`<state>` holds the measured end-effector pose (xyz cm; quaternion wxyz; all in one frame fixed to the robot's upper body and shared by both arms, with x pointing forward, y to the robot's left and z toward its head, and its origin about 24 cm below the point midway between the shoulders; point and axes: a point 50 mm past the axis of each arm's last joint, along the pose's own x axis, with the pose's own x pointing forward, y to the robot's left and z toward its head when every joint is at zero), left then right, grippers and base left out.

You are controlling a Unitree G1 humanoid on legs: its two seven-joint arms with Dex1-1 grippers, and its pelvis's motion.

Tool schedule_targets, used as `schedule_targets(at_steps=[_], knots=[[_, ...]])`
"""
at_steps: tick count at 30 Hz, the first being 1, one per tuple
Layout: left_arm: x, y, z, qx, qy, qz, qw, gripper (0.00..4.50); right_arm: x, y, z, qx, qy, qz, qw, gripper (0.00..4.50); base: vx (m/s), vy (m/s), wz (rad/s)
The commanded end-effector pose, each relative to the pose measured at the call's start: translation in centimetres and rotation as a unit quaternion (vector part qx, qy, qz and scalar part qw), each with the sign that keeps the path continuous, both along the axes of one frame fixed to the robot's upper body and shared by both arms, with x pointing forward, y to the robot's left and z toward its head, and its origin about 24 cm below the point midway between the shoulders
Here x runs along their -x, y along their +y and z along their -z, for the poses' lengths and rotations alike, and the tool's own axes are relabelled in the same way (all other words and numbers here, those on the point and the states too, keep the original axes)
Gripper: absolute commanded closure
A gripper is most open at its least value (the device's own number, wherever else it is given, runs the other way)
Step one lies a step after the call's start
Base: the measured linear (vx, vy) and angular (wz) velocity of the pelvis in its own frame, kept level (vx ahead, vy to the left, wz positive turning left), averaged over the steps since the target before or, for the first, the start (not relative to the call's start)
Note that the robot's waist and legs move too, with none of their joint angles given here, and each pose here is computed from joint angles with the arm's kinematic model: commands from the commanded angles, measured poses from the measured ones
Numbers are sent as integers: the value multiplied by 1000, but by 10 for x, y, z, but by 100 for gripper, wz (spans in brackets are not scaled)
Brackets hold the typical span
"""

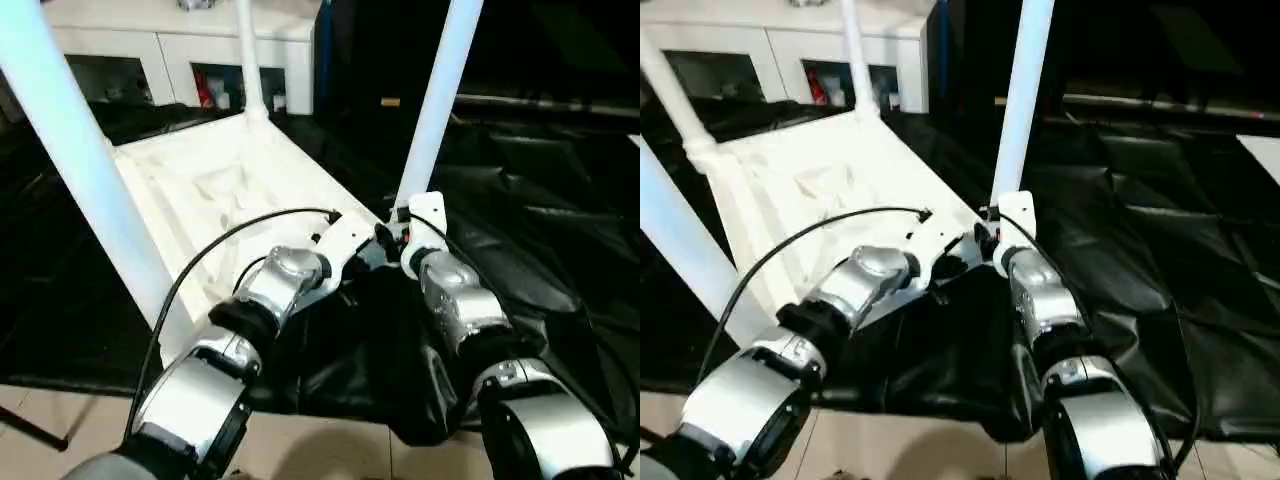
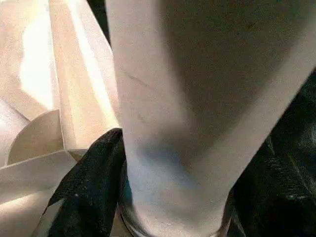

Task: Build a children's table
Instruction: Rotate leg to tighten

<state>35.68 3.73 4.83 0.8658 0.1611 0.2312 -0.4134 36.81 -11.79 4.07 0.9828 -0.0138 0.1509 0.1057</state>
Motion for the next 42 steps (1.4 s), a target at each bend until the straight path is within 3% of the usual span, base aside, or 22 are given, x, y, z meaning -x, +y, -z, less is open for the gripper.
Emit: schedule_targets(at_steps=[1,2,7,13,15,16,18,20,23,32,36,42], knots=[[-6,13,1,-16,-12,-39,999,450,7,11,13,-12,23,-29,999,127,0,0,0],[-6,17,2,-21,-9,-32,999,450,5,9,7,4,-3,-50,999,113,0,0,0],[-7,27,3,-30,-12,-17,999,450,2,-1,-5,13,-40,-78,996,70,0,0,0],[-1,45,5,-31,-6,41,999,450,11,-27,-17,-15,-56,-165,985,22,0,0,0],[4,51,5,-28,-4,86,996,450,29,-36,-15,6,-35,-275,961,11,0,0,0],[4,51,5,-28,-4,86,996,450,29,-36,-15,6,-35,-275,961,11,0,0,0],[12,52,3,-15,-7,156,988,450,44,-41,-14,14,-17,-348,937,11,0,0,0],[21,52,0,-3,-4,215,977,450,51,-43,-13,11,-4,-373,928,11,0,0,0],[26,53,-5,2,4,243,970,450,55,-42,-14,11,6,-396,918,11,0,0,0],[30,56,-9,-2,8,263,965,450,56,-38,-14,41,18,-418,907,11,0,0,0],[31,56,-10,0,10,262,965,450,56,-38,-16,34,16,-414,910,11,0,0,0],[33,56,-9,-1,13,262,965,450,54,-40,-15,32,16,-404,914,67,0,0,0]])
